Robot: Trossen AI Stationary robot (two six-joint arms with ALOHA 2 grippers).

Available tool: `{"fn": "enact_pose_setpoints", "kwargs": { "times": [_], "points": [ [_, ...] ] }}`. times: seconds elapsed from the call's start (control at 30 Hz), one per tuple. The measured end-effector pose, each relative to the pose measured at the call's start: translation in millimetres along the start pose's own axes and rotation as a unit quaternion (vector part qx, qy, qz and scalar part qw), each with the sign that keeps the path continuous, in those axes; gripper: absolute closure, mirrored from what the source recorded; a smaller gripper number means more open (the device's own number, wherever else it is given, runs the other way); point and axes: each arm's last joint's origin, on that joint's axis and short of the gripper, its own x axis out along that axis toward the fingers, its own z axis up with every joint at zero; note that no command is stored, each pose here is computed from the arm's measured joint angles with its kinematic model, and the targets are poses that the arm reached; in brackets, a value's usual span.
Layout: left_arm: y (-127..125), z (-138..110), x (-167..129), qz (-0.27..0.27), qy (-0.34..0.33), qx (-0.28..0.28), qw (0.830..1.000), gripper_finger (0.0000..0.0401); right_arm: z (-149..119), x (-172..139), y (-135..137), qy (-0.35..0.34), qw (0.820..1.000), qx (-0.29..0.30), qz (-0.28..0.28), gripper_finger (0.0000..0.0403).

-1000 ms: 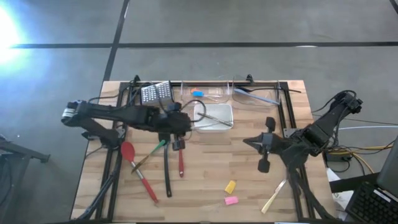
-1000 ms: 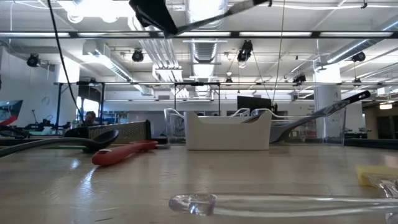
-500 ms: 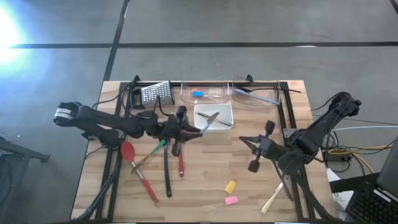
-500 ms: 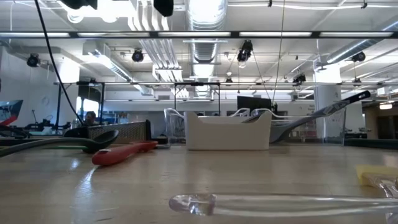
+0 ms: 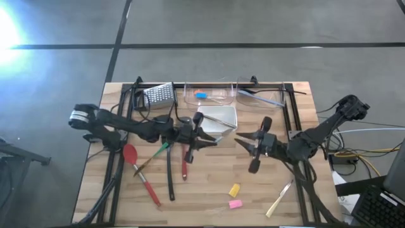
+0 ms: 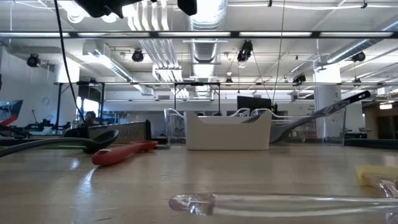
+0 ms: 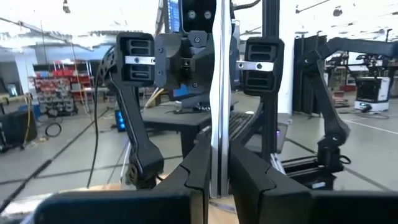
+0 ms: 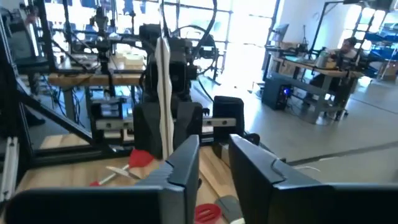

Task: Pick & Place Kitchen Items
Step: Put the white table knife into the white bin

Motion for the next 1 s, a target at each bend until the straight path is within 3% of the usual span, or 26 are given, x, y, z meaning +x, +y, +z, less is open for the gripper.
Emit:
{"fn": "enact_pose_setpoints", "kwargs": {
  "times": [0.37, 0.63, 1.0],
  "points": [
    [4.8, 8.7, 25.1, -0.01, -0.021, 0.029, 0.999, 0.0362, 5.8, 9.5, -6.0, -0.011, 1.0, 0.002, 0.017, 0.0278],
    [13.0, 10.0, 31.5, -0.002, -0.024, 0.038, 0.999, 0.0362, 8.9, 11.6, -4.8, -0.025, 0.997, 0.014, 0.071, 0.0288],
    [17.7, 11.7, 33.0, 0.0, -0.026, 0.04, 0.999, 0.0362, 11.1, 15.1, -8.3, -0.035, 0.997, 0.01, 0.065, 0.0312]
  ]
}}
